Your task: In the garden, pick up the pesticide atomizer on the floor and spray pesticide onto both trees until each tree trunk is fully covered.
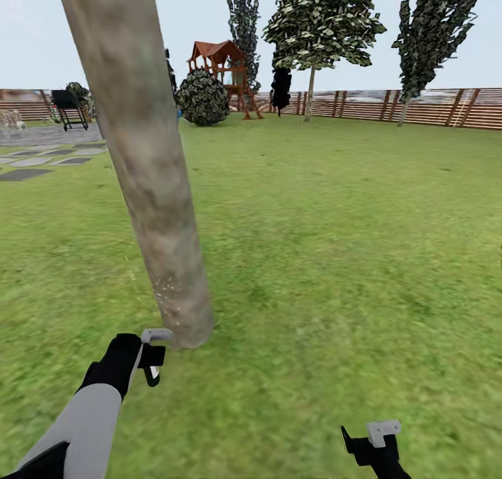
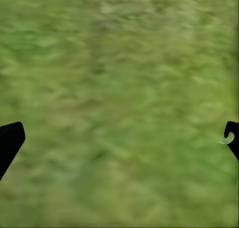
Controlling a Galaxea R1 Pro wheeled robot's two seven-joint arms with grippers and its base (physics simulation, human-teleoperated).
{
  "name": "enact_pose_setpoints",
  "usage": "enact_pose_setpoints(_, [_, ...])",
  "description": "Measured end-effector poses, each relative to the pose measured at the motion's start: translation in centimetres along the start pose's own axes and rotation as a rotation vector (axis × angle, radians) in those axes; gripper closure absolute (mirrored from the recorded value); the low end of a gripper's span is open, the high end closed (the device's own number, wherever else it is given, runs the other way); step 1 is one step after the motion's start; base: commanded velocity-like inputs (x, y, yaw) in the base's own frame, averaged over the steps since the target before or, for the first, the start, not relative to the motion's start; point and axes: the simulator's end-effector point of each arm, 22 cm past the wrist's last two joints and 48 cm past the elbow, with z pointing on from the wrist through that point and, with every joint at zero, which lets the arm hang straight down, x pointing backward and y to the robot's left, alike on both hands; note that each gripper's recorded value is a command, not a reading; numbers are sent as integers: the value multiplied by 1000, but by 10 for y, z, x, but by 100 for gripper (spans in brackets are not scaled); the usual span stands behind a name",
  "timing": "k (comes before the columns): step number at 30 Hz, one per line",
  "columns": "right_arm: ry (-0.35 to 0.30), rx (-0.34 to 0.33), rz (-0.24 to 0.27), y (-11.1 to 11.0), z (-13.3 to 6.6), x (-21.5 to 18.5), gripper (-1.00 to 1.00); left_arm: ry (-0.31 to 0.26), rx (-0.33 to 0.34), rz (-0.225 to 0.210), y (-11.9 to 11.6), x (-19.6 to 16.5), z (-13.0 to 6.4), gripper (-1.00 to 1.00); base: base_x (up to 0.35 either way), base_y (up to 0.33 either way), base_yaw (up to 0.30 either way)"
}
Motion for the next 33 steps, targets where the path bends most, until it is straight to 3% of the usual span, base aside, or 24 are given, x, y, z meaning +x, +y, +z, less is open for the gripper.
enact_pose_setpoints(10, [0,0,0,0,0,0,-100,-25,1,3,-2,-16,-6,100,-3,-268,4])
enact_pose_setpoints(16, [1,-2,0,2,0,0,-100,-21,-3,-4,2,-11,-4,100,222,-203,245])
enact_pose_setpoints(23, [1,-5,-1,3,0,1,-100,-20,8,-5,-3,-10,-4,100,-42,-267,272])
enact_pose_setpoints(33, [1,-4,-1,3,0,1,-100,-27,19,-22,-5,-12,-4,100,30,-268,34])
